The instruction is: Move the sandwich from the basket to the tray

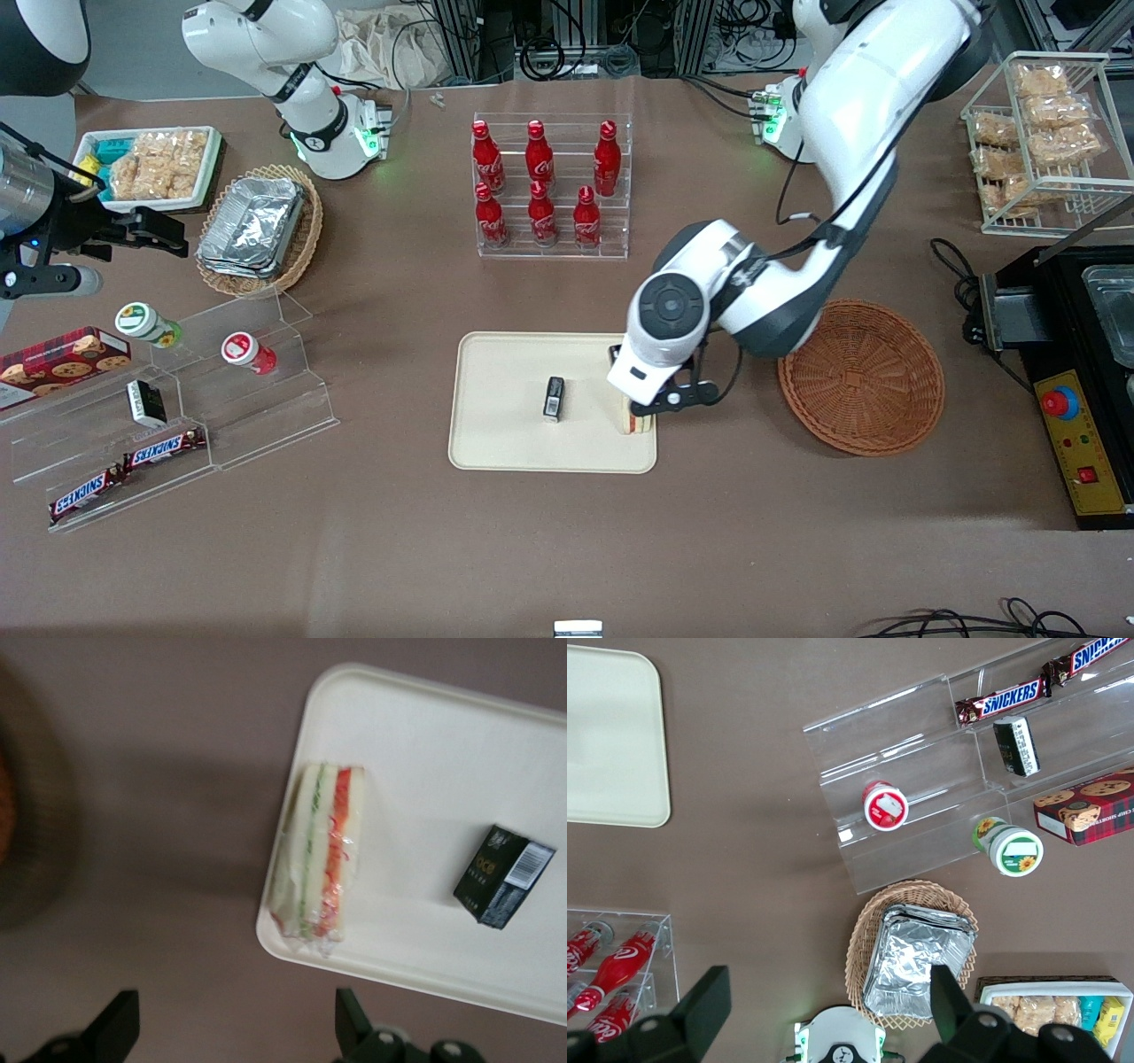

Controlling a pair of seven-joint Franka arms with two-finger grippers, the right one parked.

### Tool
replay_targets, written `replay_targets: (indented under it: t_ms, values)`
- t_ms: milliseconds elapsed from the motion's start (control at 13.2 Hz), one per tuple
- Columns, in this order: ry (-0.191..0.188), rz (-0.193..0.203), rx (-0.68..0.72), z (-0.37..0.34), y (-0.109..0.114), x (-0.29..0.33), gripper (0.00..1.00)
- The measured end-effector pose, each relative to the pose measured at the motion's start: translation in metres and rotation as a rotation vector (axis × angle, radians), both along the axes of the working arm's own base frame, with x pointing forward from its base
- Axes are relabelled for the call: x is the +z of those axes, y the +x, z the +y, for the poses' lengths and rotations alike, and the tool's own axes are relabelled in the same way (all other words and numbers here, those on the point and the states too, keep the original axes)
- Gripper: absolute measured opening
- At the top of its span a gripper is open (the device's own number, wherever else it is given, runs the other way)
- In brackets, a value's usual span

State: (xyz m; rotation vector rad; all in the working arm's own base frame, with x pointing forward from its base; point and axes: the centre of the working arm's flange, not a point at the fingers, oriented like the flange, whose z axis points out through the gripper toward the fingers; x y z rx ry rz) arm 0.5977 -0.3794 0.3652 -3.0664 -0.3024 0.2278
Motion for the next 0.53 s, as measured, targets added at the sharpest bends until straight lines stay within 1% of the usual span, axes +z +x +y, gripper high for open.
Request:
replay_targets:
  t_ms: [76, 227, 379, 530]
  values:
    - [0.001, 0.014, -0.013, 0.019, 0.003, 0.023, 1.0]
    - [0.025, 0.05, -0.041, 0.058, 0.003, 0.063, 1.0]
    - [0.043, 0.061, -0.06, 0.09, 0.004, 0.093, 1.0]
    - [0.051, 0.071, -0.095, 0.12, 0.006, 0.112, 1.0]
